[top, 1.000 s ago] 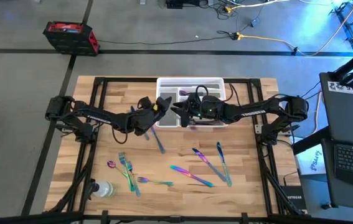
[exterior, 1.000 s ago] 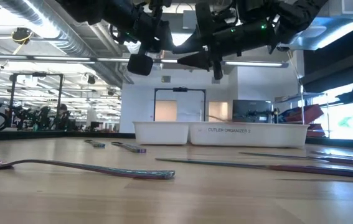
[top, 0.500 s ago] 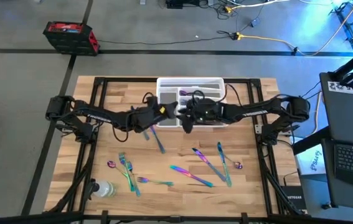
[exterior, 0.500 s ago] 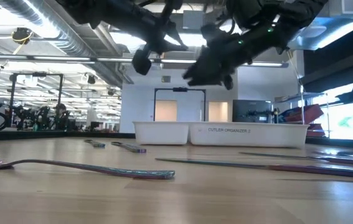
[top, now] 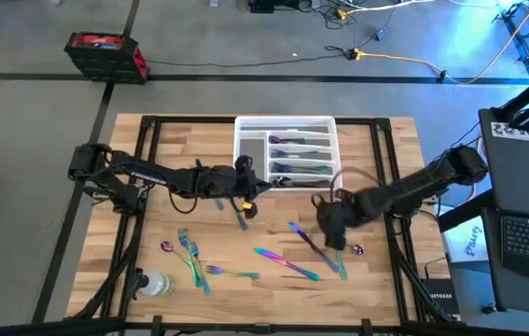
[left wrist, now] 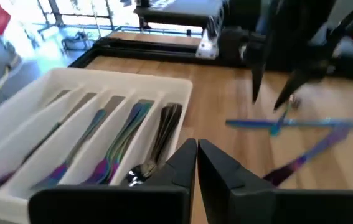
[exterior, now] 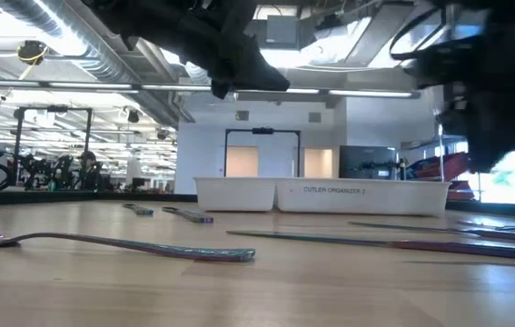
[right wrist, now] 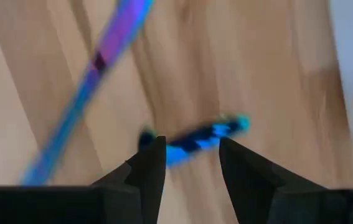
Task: Sort silverware
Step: Put the blue spoon into the tray organizer
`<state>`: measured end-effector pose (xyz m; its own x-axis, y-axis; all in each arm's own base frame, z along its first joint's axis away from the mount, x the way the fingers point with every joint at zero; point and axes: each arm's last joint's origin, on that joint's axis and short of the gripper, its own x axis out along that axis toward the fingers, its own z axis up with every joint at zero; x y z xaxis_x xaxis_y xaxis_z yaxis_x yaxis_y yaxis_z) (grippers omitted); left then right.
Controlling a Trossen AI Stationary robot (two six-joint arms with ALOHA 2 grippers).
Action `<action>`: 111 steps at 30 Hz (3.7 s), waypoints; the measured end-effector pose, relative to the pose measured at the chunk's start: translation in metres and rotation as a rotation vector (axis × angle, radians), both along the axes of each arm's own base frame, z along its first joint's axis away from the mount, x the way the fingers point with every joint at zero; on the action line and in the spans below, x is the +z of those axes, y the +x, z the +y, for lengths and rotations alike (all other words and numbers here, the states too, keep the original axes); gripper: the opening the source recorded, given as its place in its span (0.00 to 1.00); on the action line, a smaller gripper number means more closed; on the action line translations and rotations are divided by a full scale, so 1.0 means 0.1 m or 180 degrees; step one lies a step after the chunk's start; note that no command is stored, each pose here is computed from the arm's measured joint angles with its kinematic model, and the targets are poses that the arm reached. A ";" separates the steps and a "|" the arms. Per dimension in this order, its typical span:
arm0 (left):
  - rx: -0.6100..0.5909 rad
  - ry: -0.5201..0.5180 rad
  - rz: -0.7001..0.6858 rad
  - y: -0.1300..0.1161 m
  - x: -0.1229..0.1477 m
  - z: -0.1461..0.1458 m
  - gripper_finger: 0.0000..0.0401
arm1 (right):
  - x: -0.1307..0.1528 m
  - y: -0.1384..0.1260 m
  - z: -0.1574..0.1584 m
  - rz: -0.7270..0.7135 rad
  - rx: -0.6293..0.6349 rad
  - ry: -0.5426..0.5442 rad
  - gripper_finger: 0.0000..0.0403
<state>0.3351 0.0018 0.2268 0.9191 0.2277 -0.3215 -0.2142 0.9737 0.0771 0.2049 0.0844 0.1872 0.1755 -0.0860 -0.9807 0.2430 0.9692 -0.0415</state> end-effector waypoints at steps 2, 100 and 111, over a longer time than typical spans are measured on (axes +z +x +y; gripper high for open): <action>-0.0047 0.0120 0.0027 0.00 0.00 0.00 0.00 | 0.00 -0.10 0.13 0.0039 -0.0002 -0.0109 0.30; -0.1006 -0.1052 -0.1142 0.52 0.30 0.27 0.51 | 0.82 0.54 -1.39 -0.4256 0.1497 0.0964 0.00; -0.1022 -0.1020 -0.1118 0.52 0.30 0.31 0.12 | 0.84 0.49 -1.52 -0.4296 0.1502 0.0904 0.00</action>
<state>0.3868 0.0326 0.2567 0.9902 -0.1392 0.0087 0.1368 0.9572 -0.2550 0.2540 -0.0672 0.2709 0.9145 0.4039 -0.0244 -0.3954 0.9047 0.1586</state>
